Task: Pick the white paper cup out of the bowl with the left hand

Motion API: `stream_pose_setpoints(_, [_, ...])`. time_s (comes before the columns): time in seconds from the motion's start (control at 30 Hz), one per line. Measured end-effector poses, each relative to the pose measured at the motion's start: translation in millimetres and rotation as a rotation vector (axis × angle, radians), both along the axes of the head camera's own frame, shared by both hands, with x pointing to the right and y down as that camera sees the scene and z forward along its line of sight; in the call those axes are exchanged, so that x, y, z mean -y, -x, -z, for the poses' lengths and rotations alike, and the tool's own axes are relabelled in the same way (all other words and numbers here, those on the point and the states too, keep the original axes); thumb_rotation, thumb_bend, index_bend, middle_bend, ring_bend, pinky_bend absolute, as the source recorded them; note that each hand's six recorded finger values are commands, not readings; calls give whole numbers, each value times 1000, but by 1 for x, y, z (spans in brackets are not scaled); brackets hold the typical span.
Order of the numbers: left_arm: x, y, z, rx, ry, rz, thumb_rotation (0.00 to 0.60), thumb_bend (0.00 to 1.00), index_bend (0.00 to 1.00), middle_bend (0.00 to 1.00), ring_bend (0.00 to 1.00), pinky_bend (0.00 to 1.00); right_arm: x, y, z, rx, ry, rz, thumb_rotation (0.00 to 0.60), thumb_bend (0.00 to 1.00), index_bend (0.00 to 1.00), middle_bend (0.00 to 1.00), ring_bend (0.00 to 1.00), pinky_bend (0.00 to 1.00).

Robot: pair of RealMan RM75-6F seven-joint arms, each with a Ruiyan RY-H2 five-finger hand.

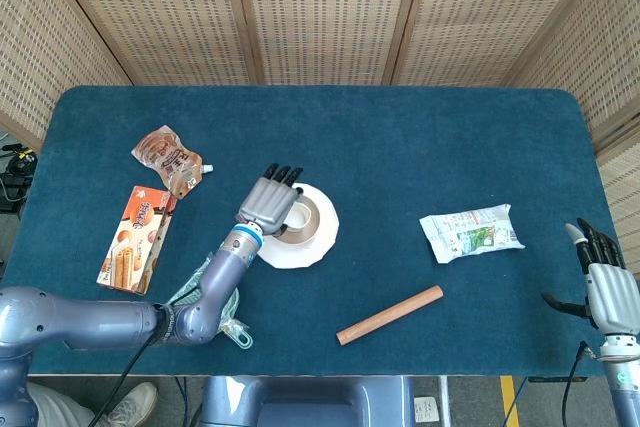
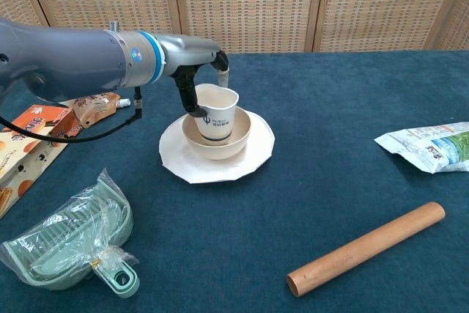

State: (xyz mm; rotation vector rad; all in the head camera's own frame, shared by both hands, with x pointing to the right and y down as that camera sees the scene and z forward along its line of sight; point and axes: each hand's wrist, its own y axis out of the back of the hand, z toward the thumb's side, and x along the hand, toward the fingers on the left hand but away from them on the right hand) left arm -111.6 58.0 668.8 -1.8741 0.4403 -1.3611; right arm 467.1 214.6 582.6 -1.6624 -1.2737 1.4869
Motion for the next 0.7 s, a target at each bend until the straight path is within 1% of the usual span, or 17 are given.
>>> stream_pose_setpoints(0.13, [8, 10, 17, -19, -41, 6, 600, 365, 437, 0, 0, 0, 0, 0, 1, -4, -1, -1, 600, 127, 0, 0, 0, 0])
stream_pose_setpoints(0.23, [14, 25, 32, -20, -88, 7, 600, 364, 434, 0, 0, 0, 0, 1, 1, -6, -3, 2, 600, 127, 0, 0, 0, 0])
stream_pose_setpoints(0.37, [19, 60, 44, -3, -127, 38, 600, 364, 431, 0, 0, 0, -2, 4, 0, -11, 2, 14, 600, 127, 0, 0, 0, 0])
stream_pose_setpoints(0.47, [17, 88, 40, 22, -113, 79, 600, 363, 430, 0, 0, 0, -3, 8, -1, -13, 7, 25, 600, 127, 0, 0, 0, 0])
stream_pose_setpoints(0.53, [13, 100, 36, 34, -99, 90, 600, 363, 430, 0, 0, 0, -3, 10, -2, -13, 10, 30, 600, 127, 0, 0, 0, 0])
stream_pose_setpoints(0.7, [-1, 136, 19, 78, -46, 119, 600, 363, 428, 0, 0, 0, -4, 14, -4, -14, 15, 41, 600, 127, 0, 0, 0, 0])
